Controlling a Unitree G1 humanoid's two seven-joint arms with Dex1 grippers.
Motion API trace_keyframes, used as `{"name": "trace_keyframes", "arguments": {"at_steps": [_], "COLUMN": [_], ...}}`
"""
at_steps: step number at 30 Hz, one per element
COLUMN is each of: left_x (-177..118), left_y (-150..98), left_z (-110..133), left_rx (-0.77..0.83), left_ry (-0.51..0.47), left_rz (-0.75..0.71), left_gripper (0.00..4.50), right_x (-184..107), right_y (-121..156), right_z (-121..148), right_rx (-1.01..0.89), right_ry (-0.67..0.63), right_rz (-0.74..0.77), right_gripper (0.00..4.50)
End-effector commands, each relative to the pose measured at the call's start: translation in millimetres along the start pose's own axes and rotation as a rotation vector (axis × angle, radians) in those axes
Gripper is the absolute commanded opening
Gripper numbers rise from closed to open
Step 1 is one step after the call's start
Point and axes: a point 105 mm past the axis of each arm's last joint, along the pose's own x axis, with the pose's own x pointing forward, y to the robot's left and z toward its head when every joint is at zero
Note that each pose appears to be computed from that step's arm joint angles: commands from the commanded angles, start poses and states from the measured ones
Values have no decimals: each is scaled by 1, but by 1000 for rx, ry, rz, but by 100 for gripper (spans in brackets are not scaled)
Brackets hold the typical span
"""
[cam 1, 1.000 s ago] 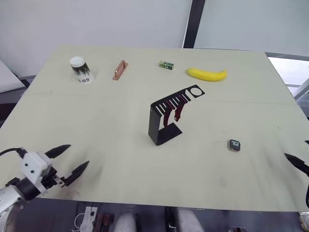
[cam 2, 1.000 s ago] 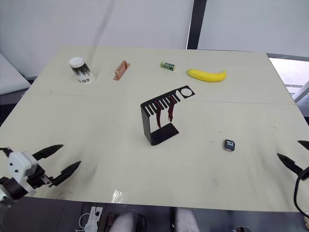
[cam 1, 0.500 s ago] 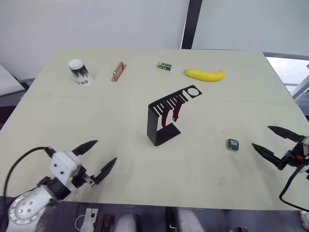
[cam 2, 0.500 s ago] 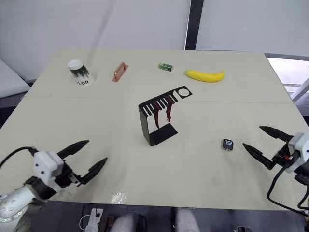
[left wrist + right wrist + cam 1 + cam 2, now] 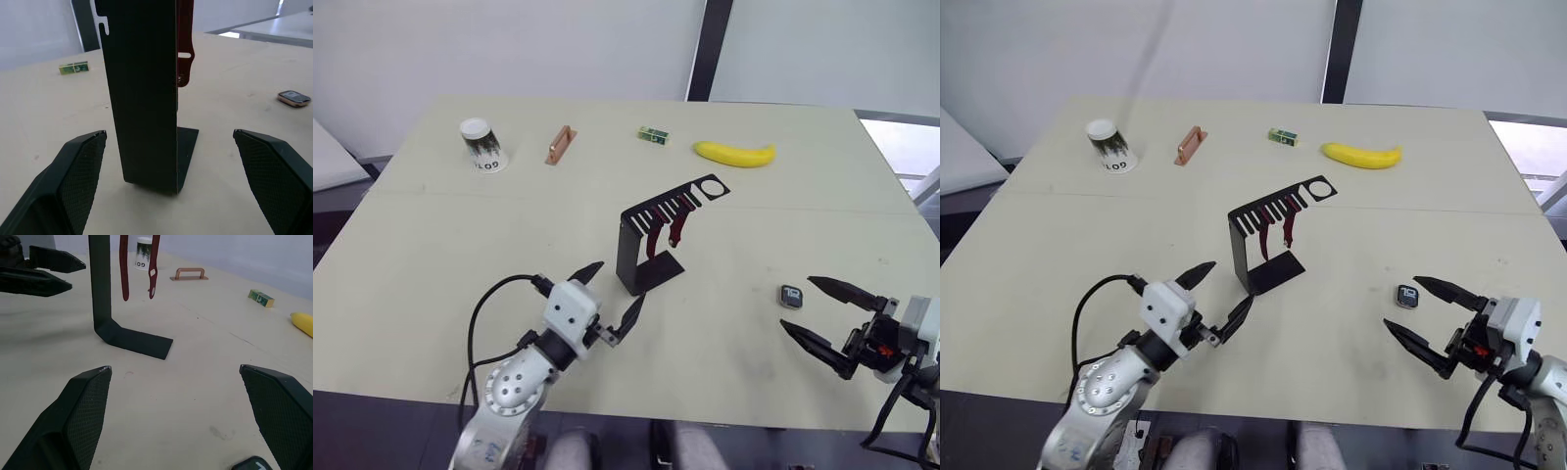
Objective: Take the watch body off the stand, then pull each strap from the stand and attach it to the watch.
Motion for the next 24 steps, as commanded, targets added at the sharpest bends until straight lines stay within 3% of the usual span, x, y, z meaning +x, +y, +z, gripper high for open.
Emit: {"name": "trace_keyframes", "arguments": {"at_steps": [1, 10, 24], "left_x": [9, 37, 38], "left_y": [4, -3, 15], "left_z": [-2, -3, -5], "left_rx": [17, -13, 53], "left_ry": [5, -11, 21], "left_rz": [121, 160, 319], "left_gripper": [450, 450, 450], "right_x": [2, 8, -8], "right_y": [1, -1, 6], "right_z": [13, 19, 4], "right_rx": [-33, -21, 14], "right_ry": [-16, -22, -4], "right_rz": [31, 59, 41], "right_gripper": [444, 444, 444]}}
